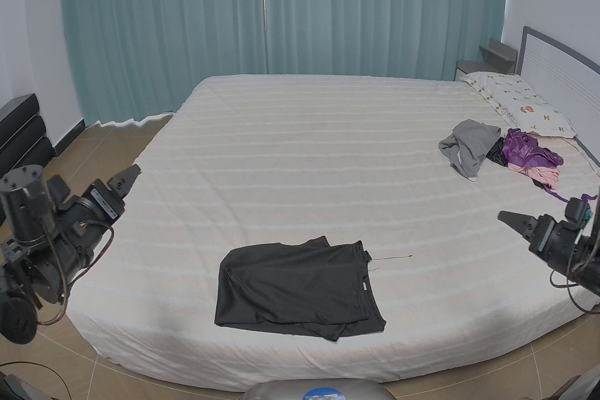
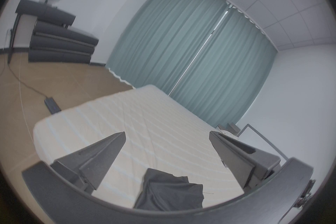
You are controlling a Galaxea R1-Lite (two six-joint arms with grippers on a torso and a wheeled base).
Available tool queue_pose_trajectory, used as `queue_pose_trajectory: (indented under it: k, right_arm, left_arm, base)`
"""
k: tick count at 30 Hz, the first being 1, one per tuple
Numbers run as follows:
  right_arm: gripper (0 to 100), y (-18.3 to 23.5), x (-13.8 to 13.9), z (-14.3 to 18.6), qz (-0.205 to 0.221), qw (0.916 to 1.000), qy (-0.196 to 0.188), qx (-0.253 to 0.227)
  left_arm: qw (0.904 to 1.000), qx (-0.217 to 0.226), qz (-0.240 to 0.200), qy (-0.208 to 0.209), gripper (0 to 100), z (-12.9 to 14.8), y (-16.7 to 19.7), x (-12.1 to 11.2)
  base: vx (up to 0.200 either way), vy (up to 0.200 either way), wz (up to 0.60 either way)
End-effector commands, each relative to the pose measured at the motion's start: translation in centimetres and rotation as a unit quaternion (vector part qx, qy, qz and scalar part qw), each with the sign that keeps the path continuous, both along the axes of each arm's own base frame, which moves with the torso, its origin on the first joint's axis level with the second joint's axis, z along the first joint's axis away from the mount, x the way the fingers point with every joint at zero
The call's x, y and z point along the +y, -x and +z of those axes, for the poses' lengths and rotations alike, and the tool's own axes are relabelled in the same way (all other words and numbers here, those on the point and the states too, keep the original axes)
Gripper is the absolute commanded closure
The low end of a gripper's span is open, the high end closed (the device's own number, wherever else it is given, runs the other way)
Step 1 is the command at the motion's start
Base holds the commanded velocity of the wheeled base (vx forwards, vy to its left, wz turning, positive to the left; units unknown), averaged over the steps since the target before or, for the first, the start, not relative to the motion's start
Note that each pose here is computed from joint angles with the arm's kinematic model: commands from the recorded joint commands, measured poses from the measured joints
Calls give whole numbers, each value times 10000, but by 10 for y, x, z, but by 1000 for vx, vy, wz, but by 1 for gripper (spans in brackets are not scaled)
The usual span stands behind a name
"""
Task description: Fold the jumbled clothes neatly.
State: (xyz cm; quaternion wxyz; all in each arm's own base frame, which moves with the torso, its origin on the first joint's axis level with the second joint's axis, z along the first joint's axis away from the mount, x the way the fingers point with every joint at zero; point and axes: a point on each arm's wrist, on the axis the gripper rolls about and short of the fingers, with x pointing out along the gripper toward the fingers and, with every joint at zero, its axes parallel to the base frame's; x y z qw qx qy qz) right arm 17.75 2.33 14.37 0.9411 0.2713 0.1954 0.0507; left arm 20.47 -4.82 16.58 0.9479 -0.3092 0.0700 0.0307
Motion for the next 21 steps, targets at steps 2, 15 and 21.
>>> queue_pose_trajectory:
  k: [2,15,21]
  right_arm:
    - [0,102,-22,14,-316,9930,805,-809]
    - [0,194,-21,-16,-137,9615,2129,-1731]
    - [0,210,-21,-21,-236,9439,2507,-2136]
  left_arm:
    - [9902,-1008,384,-883,0,39,89,26]
    - [9702,-1359,545,-1930,0,31,182,51]
    - [9562,-1531,793,-2366,0,23,209,58]
  base:
    - [0,0,0]
    - [0,0,0]
    - [0,0,0]
